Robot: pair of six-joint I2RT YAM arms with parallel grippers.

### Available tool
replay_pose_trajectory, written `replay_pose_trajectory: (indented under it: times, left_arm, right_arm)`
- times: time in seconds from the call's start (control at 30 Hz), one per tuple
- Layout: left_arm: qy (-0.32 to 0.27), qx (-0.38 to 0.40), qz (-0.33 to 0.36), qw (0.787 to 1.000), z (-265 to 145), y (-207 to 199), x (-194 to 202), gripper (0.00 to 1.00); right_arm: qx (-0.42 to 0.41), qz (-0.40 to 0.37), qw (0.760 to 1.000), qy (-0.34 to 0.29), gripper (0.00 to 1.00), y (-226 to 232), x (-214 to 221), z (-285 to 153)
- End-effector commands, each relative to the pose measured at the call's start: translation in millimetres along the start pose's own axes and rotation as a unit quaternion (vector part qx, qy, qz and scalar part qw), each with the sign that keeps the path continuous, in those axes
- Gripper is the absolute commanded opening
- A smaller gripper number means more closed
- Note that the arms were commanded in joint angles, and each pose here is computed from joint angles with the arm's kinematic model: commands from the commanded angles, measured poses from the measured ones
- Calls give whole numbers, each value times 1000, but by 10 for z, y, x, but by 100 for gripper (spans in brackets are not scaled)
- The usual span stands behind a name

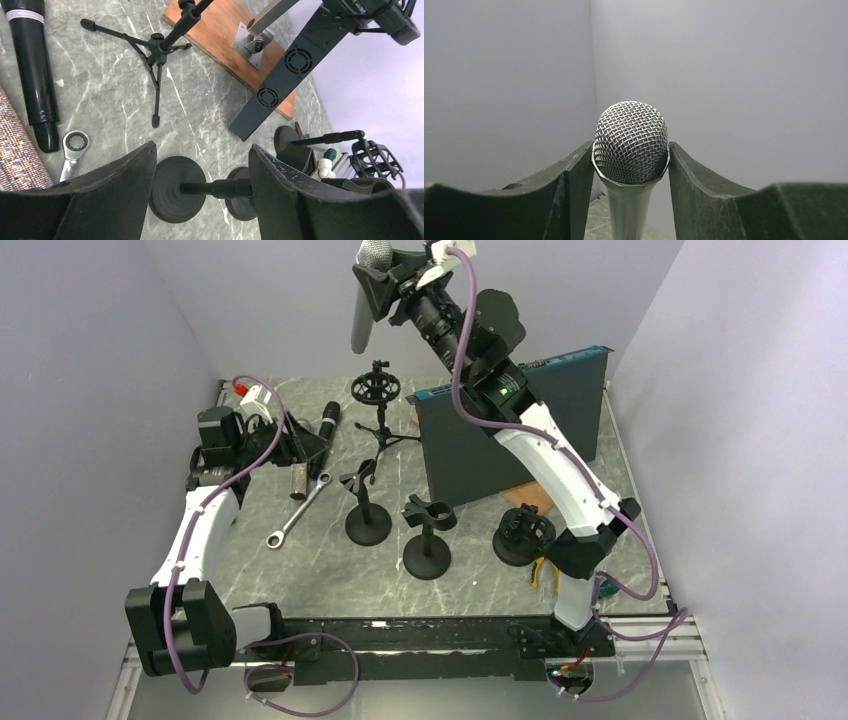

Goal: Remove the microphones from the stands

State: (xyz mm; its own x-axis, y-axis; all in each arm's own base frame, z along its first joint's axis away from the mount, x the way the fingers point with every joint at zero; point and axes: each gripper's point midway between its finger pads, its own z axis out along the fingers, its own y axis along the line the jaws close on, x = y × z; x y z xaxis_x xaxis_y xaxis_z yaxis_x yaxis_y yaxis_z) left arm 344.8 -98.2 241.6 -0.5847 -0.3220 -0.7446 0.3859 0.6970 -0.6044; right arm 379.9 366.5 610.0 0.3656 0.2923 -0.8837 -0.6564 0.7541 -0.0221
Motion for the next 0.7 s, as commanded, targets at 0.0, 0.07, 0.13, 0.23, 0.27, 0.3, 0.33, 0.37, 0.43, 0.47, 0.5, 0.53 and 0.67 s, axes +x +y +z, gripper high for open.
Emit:
replay_pose_trajectory:
  times: [0.0,0.07,0.13,0.23,0.27,0.3,0.33,0.37,0.43,0.47,0.5,0.53,0.67]
  left_arm:
    - [-11,-4,32,999,-47,-41,-59,71]
    - [-13,-2,36,999,-53,-49,-64,71]
    - [-16,7,40,999,-55,-83,-69,71]
    - [-24,41,54,997,-63,-207,-96,71]
    - [-28,58,61,996,-70,-273,-106,71]
    - [-33,71,67,995,-76,-330,-102,71]
    - [-43,81,81,992,-93,-391,-128,72]
    - [-49,92,97,990,-104,-474,-136,73]
    - [-56,110,138,983,-123,-645,-138,73]
    - [-62,116,160,978,-152,-741,-139,74]
    - [-67,122,179,974,-175,-824,-131,74]
    - [-74,128,201,969,-206,-912,-127,74]
    - [-111,157,268,944,-334,-1385,-52,79]
  right_arm:
    - [-15,20,996,-85,0,37,-849,-228]
    - [-27,30,996,-82,0,82,-909,-352]
    - [-39,40,996,-71,0,120,-971,-502]
    - [-47,56,997,-37,0,141,-969,-738]
    - [-45,61,997,-23,0,133,-951,-832]
    - [-42,66,997,-13,0,126,-928,-919]
    - [-38,71,997,-2,0,109,-895,-1019]
    - [-34,77,996,4,0,94,-885,-1121]
    - [-31,88,995,20,0,88,-791,-1315]
    - [-31,95,994,37,0,102,-648,-1401]
    - [-20,100,994,40,0,63,-626,-1493]
    - [-16,105,993,44,0,50,-595,-1581]
    - [-20,131,990,54,0,79,-521,-1870]
